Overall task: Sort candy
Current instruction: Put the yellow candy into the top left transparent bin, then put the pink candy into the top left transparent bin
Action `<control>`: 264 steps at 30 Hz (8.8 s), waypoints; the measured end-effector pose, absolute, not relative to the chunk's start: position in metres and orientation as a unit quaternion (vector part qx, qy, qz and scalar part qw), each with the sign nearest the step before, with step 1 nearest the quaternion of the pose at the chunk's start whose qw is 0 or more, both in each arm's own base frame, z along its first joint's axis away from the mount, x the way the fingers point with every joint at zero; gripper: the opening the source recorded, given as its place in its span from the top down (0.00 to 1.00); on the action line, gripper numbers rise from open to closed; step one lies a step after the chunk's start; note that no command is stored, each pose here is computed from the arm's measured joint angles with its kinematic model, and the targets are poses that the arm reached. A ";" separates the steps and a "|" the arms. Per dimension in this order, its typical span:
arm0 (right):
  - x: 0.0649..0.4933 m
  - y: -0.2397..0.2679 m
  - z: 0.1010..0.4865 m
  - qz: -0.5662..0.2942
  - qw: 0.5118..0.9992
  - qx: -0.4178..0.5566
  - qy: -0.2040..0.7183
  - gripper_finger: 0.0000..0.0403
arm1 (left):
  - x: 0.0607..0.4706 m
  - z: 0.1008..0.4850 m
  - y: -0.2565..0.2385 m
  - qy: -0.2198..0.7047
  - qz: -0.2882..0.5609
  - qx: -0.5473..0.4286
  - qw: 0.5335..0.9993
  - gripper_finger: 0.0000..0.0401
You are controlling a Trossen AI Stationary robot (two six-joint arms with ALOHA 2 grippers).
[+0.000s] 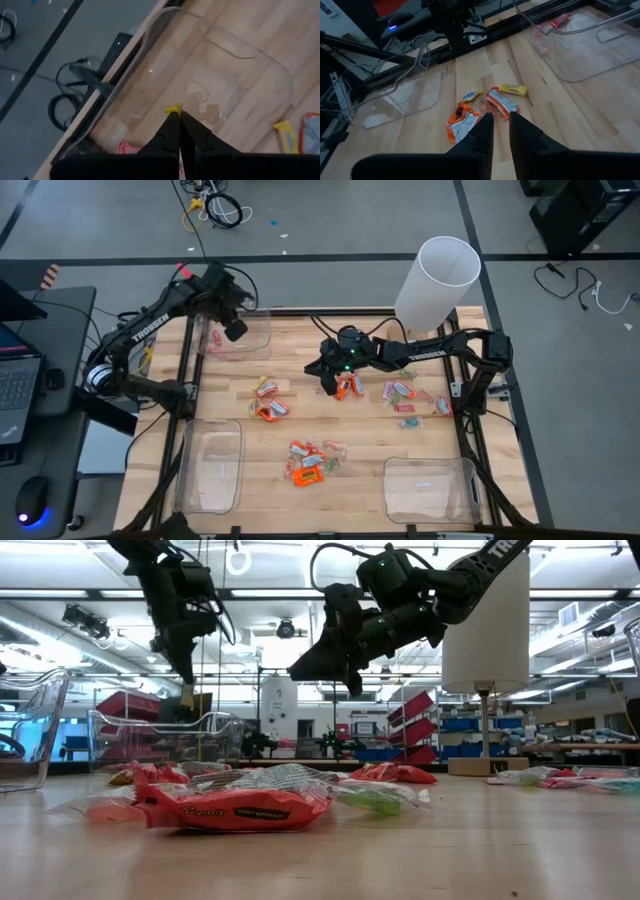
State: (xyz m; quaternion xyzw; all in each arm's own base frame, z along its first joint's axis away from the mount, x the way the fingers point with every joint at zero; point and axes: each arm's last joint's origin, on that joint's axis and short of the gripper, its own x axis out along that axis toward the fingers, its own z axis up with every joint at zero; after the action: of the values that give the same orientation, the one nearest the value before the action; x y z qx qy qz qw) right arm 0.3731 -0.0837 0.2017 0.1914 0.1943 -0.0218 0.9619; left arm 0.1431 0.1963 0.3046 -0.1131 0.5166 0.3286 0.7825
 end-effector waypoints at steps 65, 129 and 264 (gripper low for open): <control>0.374 -0.084 0.203 -0.034 0.964 0.187 0.185 0.88 | 0.116 0.220 0.186 0.570 0.398 -0.241 0.677 1.00; 0.374 -0.085 0.204 -0.043 0.966 0.181 0.178 0.88 | 0.117 0.221 0.191 0.553 0.427 -0.229 0.678 0.76; 0.305 -0.096 0.134 -0.125 0.800 -0.044 0.586 0.96 | 0.194 0.332 0.074 0.344 0.105 -0.080 0.930 0.72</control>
State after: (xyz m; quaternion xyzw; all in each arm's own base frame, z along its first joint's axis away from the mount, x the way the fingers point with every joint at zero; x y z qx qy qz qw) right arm 0.3049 -0.0959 0.1343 -0.0438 0.5857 -0.1249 0.7996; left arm 0.1935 0.0736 0.3325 -0.0802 0.3436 0.1047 0.9298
